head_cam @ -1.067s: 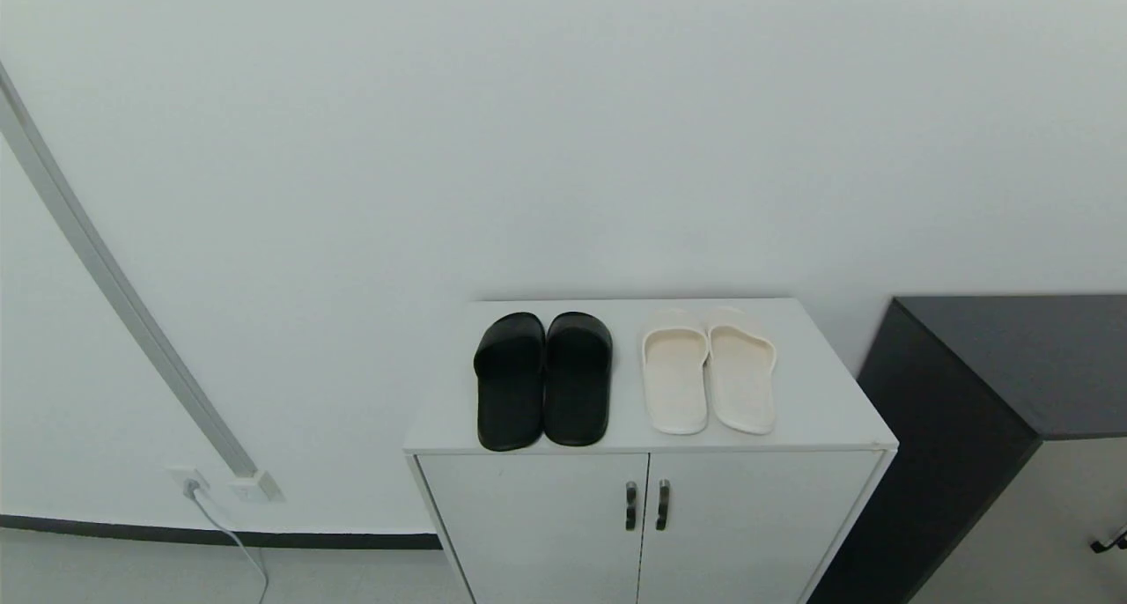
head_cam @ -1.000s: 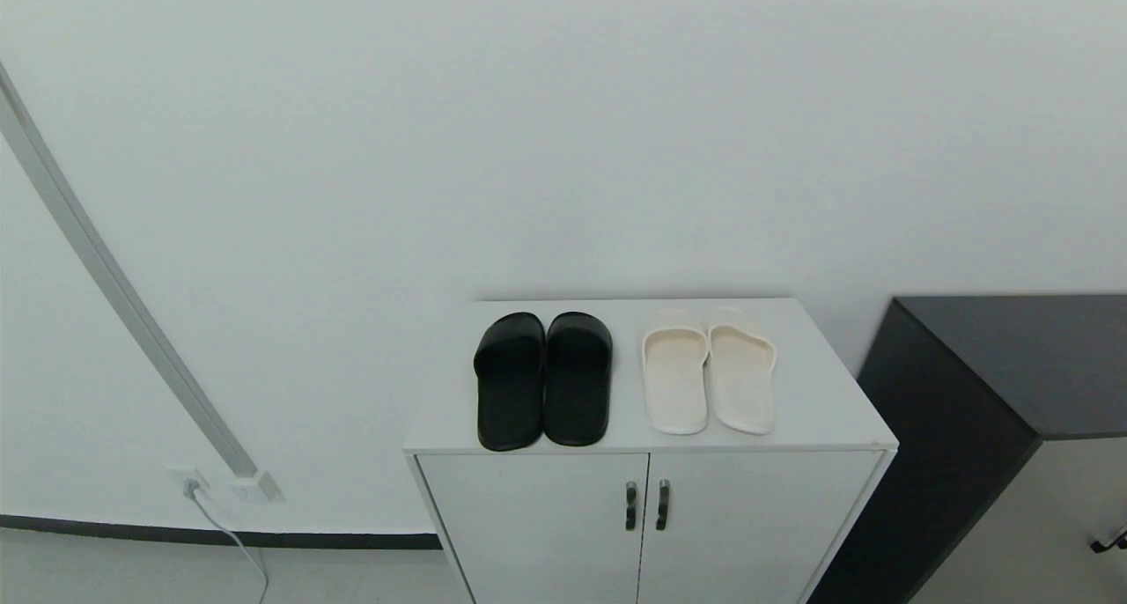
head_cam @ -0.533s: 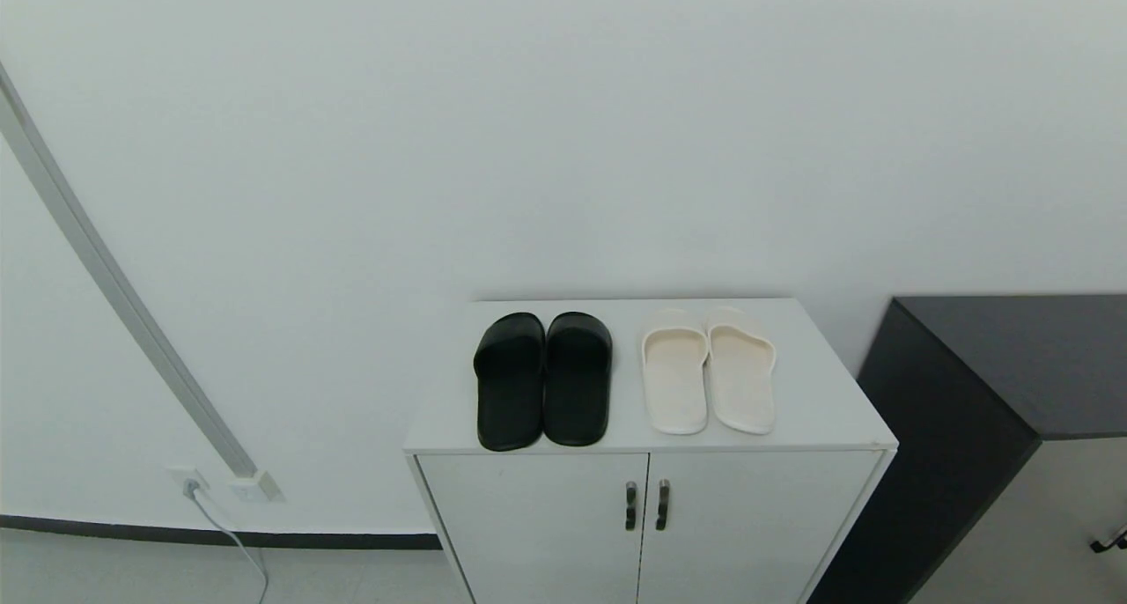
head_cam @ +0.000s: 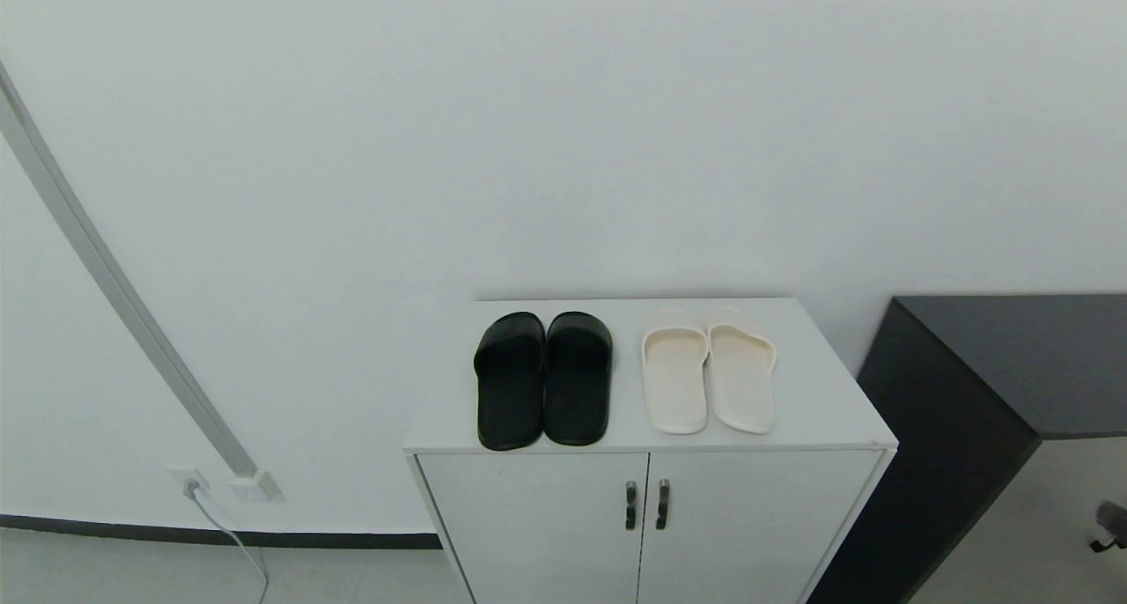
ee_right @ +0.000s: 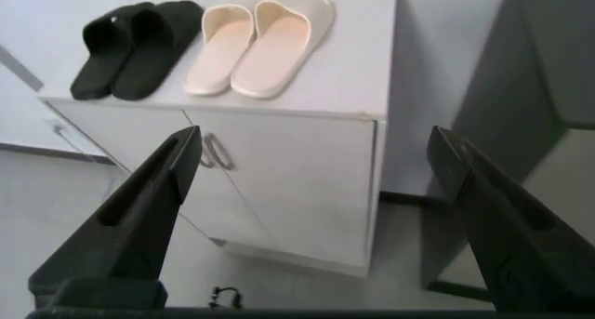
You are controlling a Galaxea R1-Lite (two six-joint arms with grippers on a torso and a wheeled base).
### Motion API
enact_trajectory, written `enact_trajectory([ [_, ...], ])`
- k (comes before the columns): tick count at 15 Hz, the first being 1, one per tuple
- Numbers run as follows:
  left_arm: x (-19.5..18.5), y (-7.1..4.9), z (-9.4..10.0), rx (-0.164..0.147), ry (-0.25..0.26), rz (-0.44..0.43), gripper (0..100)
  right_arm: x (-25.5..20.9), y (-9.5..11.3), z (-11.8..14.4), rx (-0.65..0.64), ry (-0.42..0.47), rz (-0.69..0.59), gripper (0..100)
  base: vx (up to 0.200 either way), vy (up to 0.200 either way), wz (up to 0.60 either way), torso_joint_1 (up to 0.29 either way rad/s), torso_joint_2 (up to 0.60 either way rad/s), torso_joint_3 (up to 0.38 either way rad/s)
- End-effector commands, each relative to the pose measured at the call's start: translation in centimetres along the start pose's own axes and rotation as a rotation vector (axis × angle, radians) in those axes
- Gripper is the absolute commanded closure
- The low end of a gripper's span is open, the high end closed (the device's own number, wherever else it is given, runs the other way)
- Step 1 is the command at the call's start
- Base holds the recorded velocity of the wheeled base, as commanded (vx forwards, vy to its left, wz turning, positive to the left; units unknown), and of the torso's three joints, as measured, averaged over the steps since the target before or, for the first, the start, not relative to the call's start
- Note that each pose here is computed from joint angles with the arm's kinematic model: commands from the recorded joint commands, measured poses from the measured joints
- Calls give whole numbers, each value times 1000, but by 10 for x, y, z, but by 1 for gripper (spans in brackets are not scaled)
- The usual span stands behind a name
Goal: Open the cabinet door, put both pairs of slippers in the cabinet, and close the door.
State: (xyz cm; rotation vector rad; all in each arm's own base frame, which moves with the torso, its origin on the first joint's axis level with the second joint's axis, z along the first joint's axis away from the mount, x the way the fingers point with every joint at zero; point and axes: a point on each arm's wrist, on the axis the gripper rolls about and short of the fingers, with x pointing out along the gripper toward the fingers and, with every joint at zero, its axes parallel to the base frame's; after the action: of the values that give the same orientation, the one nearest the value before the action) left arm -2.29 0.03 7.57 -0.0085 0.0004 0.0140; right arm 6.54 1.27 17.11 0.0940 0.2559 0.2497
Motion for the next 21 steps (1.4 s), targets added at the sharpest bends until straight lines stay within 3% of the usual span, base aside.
enact_trajectory([
  [1, 0, 0, 0, -1, 1, 1, 100, 63, 21, 12, 32, 107, 68, 0, 0, 0, 0, 0, 0, 0],
  [3, 0, 0, 0, -1, 1, 1, 100, 92, 59, 25, 57, 98, 46, 0, 0, 0, 0, 0, 0, 0],
  [6, 0, 0, 0, -1, 1, 1, 100, 132, 89, 28, 65, 129, -24, 0, 0, 0, 0, 0, 0, 0],
  [10, 0, 0, 0, -2, 1, 1, 100, 179, 111, 27, 62, 120, -74, 0, 0, 0, 0, 0, 0, 0],
  [12, 0, 0, 0, -1, 1, 1, 100, 219, 124, 17, 52, 81, -161, 0, 0, 0, 0, 0, 0, 0],
  [14, 0, 0, 0, -1, 1, 1, 100, 241, 134, 7, 46, 79, -163, 0, 0, 0, 0, 0, 0, 0],
  [21, 0, 0, 0, -2, 1, 1, 100, 302, 153, -10, 26, 56, -249, 0, 0, 0, 0, 0, 0, 0],
])
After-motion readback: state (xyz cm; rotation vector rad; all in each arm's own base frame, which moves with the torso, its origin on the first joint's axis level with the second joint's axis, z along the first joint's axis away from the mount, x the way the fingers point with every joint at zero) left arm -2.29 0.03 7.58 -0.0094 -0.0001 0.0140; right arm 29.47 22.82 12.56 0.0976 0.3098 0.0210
